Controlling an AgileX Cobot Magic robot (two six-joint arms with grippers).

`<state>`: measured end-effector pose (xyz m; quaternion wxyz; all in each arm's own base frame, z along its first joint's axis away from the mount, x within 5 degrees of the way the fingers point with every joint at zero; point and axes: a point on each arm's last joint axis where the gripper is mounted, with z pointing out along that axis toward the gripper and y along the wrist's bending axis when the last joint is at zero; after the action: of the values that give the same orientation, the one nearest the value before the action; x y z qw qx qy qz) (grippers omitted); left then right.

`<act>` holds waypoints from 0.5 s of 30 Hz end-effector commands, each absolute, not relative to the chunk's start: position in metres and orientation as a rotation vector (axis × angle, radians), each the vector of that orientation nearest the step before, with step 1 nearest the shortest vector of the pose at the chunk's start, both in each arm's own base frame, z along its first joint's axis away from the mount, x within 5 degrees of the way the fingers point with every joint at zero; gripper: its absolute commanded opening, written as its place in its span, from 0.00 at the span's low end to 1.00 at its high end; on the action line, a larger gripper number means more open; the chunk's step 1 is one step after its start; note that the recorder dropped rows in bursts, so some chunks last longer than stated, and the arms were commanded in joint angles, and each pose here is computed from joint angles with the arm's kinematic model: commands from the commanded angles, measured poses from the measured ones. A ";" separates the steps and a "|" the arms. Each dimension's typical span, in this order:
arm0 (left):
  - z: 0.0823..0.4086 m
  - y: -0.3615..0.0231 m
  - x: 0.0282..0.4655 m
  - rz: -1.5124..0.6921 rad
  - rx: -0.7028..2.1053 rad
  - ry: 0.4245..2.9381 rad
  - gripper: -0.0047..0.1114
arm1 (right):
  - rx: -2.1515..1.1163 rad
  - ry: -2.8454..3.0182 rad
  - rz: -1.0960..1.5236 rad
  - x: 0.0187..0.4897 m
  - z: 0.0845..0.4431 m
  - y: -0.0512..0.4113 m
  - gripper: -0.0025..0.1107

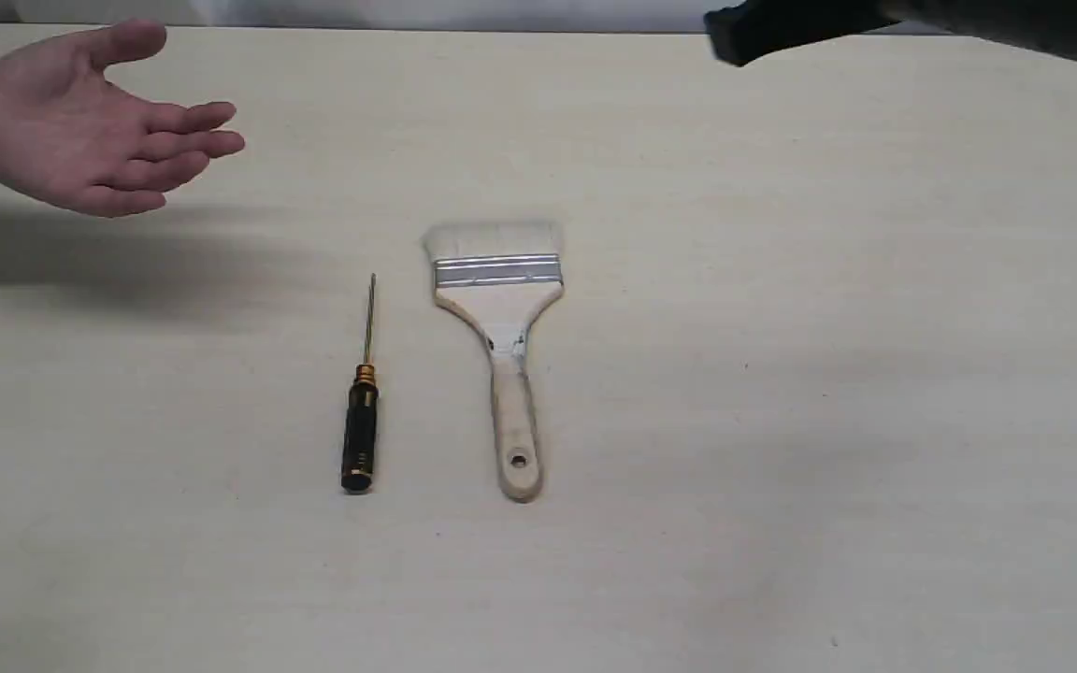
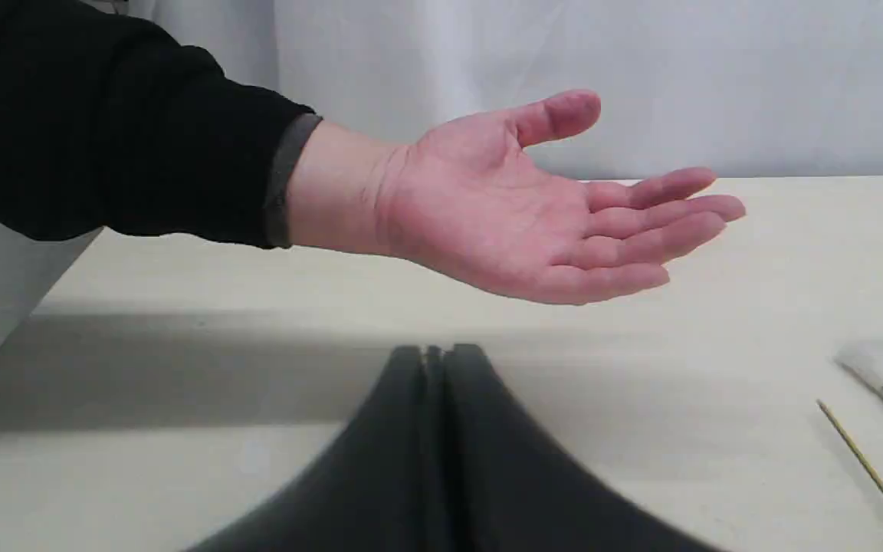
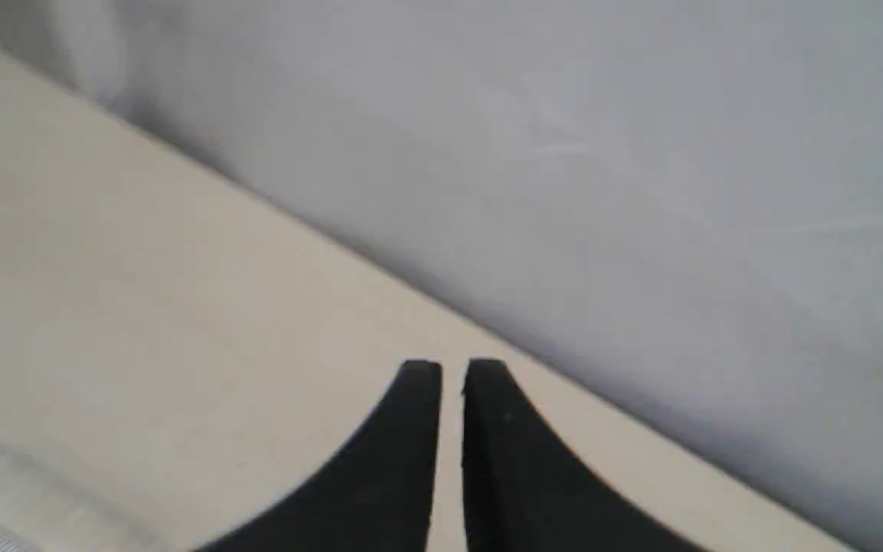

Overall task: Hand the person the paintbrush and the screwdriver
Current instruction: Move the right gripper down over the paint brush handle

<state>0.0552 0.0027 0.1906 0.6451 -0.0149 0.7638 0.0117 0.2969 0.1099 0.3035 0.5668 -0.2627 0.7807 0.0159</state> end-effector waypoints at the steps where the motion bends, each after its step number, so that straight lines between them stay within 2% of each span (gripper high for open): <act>1: 0.191 0.002 0.055 0.015 -0.031 1.733 0.04 | -0.762 1.955 0.116 0.296 0.297 0.138 0.21; 6: 0.191 0.002 0.055 0.015 -0.031 1.733 0.04 | -0.903 2.008 0.186 0.292 0.271 0.178 0.42; 9: 0.191 0.002 0.055 0.015 -0.031 1.733 0.04 | -0.859 2.092 0.256 0.293 0.250 0.194 0.51; 15: 0.191 0.002 0.055 0.015 -0.031 1.733 0.04 | -0.702 2.309 0.347 0.304 0.218 0.206 0.54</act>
<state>0.0552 0.0027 0.1906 0.6451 -0.0149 0.7638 0.0117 0.3005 0.2035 0.2231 0.3680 -0.2898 0.8745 0.1258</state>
